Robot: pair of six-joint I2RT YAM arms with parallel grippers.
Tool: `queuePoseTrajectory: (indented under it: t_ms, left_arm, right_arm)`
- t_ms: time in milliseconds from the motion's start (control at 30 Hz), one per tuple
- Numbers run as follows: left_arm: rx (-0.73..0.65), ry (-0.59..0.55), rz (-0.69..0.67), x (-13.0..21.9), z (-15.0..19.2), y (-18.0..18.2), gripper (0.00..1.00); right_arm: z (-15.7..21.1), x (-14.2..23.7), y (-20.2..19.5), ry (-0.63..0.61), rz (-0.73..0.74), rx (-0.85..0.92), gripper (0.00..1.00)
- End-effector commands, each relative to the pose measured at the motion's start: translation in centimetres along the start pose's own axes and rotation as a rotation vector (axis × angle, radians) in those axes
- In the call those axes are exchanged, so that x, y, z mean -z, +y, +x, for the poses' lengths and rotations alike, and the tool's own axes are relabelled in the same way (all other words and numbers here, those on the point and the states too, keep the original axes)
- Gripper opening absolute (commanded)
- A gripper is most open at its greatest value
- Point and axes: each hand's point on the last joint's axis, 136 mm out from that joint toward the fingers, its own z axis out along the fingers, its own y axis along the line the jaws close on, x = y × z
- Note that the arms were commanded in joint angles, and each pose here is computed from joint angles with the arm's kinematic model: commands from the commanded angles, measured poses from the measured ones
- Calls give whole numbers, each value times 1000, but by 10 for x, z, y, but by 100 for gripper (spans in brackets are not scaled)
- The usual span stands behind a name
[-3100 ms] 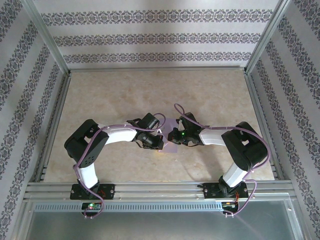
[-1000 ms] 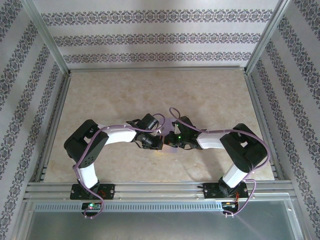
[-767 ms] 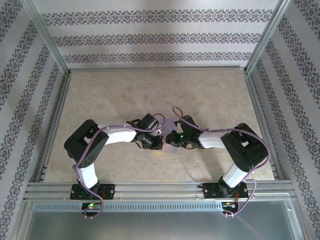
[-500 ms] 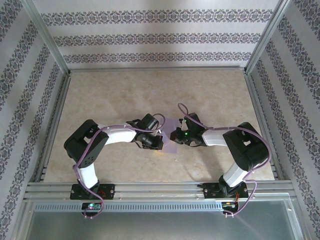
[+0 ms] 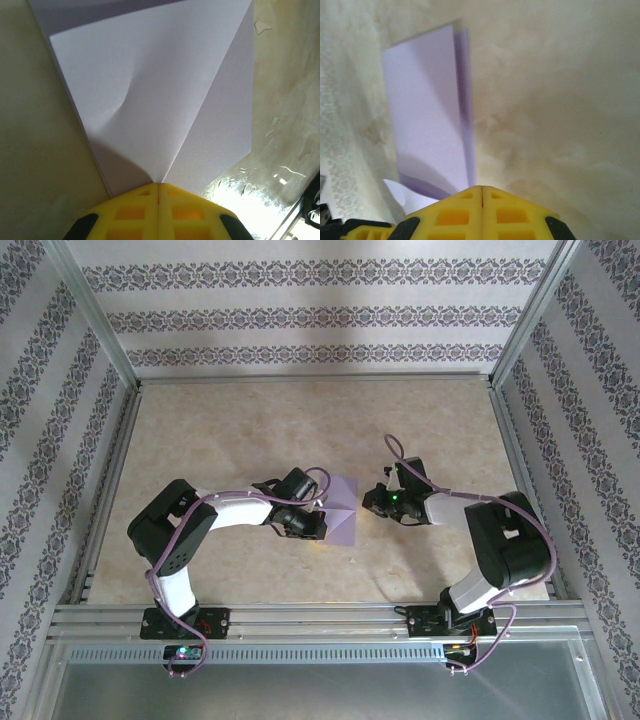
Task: Fold a paper plane with a square sheet of paper (fold left side to right side)
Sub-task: Fold the triangle a second time at the center of the table.
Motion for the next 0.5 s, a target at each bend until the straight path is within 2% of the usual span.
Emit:
queuePoseTrajectory:
  t_ms: [0,267,467]
  left_arm:
    - [49,57,-63,-5,21,18,0]
    - [46,54,-62,-4,20,17,0]
    - [41,54,-58,-5,18,15,0]
  right_arm:
    - [4,10,11,-8,-13,28,0]
    - [45,-7,40,63,-39,69,0]
    - [57,-25,42,100,-19,89,0]
